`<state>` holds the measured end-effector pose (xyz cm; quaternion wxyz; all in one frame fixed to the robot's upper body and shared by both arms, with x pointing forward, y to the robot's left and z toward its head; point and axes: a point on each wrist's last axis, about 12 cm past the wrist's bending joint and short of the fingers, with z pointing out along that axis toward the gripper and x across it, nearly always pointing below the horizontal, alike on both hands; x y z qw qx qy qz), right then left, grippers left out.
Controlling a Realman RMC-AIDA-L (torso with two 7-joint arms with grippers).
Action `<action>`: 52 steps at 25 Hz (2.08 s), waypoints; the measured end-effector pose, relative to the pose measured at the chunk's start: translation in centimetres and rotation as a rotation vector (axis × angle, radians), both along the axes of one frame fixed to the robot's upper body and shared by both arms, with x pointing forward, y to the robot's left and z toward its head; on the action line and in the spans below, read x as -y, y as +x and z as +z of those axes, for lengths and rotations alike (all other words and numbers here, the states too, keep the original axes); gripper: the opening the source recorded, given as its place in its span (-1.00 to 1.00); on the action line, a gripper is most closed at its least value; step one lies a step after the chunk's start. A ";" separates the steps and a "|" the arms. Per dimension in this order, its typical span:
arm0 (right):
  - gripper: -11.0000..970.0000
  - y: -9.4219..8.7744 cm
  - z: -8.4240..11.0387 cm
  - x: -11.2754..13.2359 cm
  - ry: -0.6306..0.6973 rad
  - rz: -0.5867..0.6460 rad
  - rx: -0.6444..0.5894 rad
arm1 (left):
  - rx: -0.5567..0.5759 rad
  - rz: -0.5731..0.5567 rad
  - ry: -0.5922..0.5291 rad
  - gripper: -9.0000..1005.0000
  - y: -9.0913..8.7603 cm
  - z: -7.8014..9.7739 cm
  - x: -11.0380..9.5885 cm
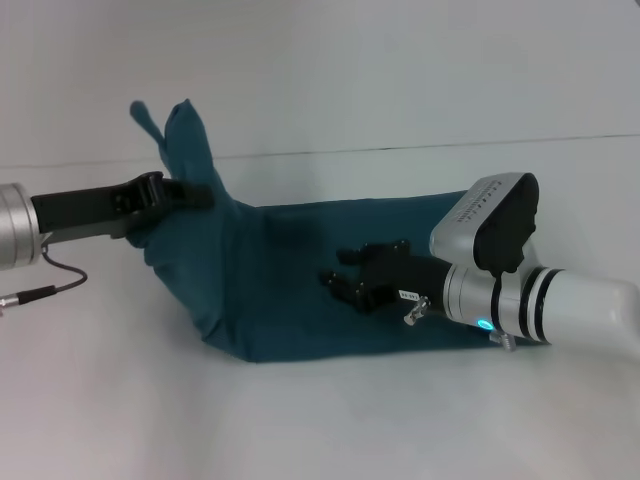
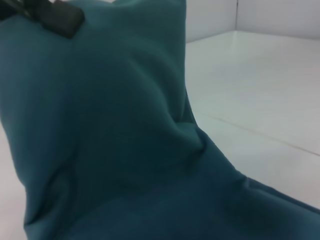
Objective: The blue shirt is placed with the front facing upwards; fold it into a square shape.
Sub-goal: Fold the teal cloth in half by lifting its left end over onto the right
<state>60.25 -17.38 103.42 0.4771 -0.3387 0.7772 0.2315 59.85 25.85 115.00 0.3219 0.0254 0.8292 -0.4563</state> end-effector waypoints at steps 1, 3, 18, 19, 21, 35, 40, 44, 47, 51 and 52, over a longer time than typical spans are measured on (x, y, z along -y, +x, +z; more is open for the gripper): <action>-0.14 0.0 0.0 0.0 0.001 -0.001 0.003 | 0.003 -0.006 -0.006 -0.83 0.0 0.1 0.1; -0.14 0.0 0.0 0.0 0.000 -0.001 0.005 | 0.006 -0.016 -0.015 -0.83 0.0 0.3 0.2; -0.14 -0.2 0.1 -1.8 0.000 0.043 0.029 | 0.028 -0.059 -0.099 -0.83 -0.5 1.0 0.6; -0.14 -0.2 0.2 -1.9 0.000 0.048 0.028 | 0.028 -0.057 -0.098 -0.83 -0.5 0.9 0.6; -0.14 -0.3 0.2 -2.3 0.000 0.057 0.030 | 0.029 -0.048 -0.094 -0.83 -0.6 0.9 0.2; -0.14 -0.3 -0.1 -1.5 0.009 0.021 0.025 | 0.040 0.067 -0.064 -0.83 -1.3 -0.2 -3.2; -0.14 -0.4 -0.4 -0.9 0.007 -0.001 0.015 | 0.042 0.099 -0.066 -0.83 -1.6 -0.7 -4.3; -0.14 -0.6 -0.6 -0.2 0.010 -0.023 0.010 | 0.030 0.132 -0.065 -0.83 -1.9 -1.3 -5.5; -0.14 -0.6 -0.7 0.4 0.015 -0.044 0.008 | 0.022 0.154 -0.063 -0.83 -2.2 -1.8 -6.3; -0.14 -0.6 -0.7 1.2 0.023 -0.075 0.015 | 0.008 0.186 -0.059 -0.83 -2.7 -2.5 -7.5; -0.14 -0.6 -0.7 1.3 0.025 -0.079 0.015 | 0.003 0.195 -0.056 -0.83 -2.8 -2.8 -7.8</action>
